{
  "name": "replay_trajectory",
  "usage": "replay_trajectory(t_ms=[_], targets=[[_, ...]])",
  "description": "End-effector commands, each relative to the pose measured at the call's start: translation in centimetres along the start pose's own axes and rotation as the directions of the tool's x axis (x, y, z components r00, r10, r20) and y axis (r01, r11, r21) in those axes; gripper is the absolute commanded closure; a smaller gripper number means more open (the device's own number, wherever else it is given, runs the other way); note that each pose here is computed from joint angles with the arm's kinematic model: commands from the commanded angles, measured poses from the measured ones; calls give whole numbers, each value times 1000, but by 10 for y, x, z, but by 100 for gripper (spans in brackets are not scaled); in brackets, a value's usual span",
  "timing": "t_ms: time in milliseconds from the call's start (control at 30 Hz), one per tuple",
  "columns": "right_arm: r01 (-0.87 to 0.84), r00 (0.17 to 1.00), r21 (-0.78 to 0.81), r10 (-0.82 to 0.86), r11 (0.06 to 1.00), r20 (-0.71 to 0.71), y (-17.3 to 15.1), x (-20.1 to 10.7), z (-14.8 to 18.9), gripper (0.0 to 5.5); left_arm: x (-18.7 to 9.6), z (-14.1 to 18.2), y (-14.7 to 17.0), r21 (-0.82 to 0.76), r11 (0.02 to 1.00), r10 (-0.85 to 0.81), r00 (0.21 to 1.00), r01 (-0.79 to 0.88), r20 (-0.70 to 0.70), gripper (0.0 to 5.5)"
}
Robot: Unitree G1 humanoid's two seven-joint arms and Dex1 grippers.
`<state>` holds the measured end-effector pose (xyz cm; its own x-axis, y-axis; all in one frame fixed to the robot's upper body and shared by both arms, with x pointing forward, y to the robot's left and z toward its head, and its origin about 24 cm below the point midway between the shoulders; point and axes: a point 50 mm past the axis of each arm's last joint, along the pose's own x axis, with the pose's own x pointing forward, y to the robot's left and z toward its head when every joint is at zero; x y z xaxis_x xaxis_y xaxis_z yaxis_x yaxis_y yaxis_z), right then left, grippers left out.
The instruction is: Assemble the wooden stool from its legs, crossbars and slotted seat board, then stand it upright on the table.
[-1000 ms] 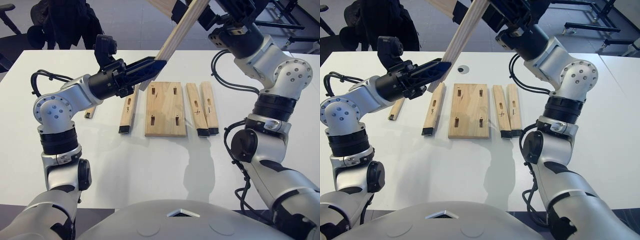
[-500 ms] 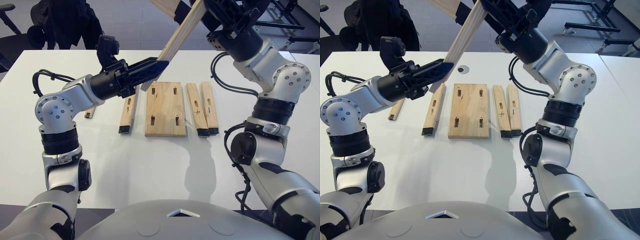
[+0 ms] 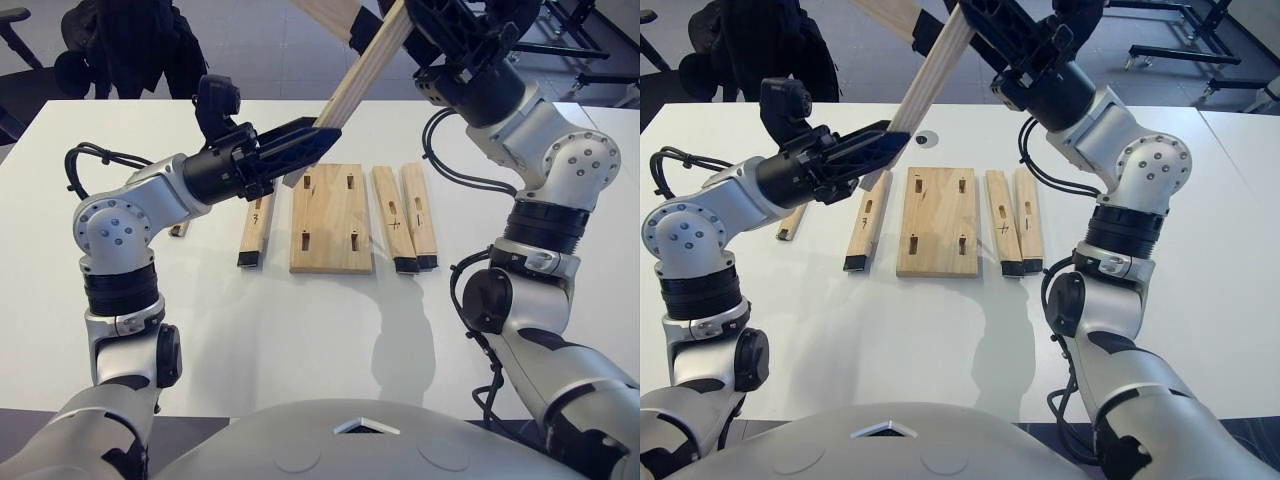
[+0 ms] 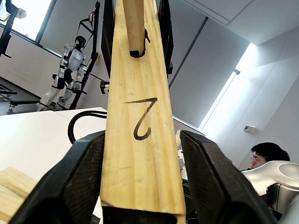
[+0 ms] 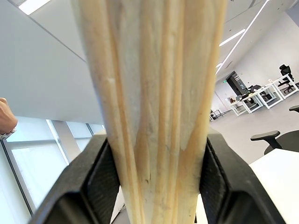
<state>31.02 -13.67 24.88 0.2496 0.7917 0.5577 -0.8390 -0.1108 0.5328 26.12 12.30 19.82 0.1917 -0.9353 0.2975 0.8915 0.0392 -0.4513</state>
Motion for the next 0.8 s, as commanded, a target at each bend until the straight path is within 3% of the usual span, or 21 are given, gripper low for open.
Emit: replay_trajectory(t_ms=[33,167,467,600,700,800], targets=[[24,1000,-1,-24,1000,13,-2,-4,-1,341,-1,-1,-3,20,1000,-7,1000,7,-7,219],[48,999,-17,-48,999,9,-3,-7,-1,341,-3,6,-3,34,999,5,1000,-5,8,164],[194,980,-150,-185,969,74,3,-43,35,341,-51,38,-4,82,973,210,976,-214,56,41],[264,963,-218,-245,940,108,8,-57,53,341,-58,5,7,191,919,383,899,-346,-211,19],[289,956,-251,-262,924,134,12,-60,61,341,-43,-30,24,445,814,545,756,-373,-362,19],[310,949,-276,-279,910,146,10,-55,62,341,-14,-57,35,609,711,642,679,-353,-357,19]])
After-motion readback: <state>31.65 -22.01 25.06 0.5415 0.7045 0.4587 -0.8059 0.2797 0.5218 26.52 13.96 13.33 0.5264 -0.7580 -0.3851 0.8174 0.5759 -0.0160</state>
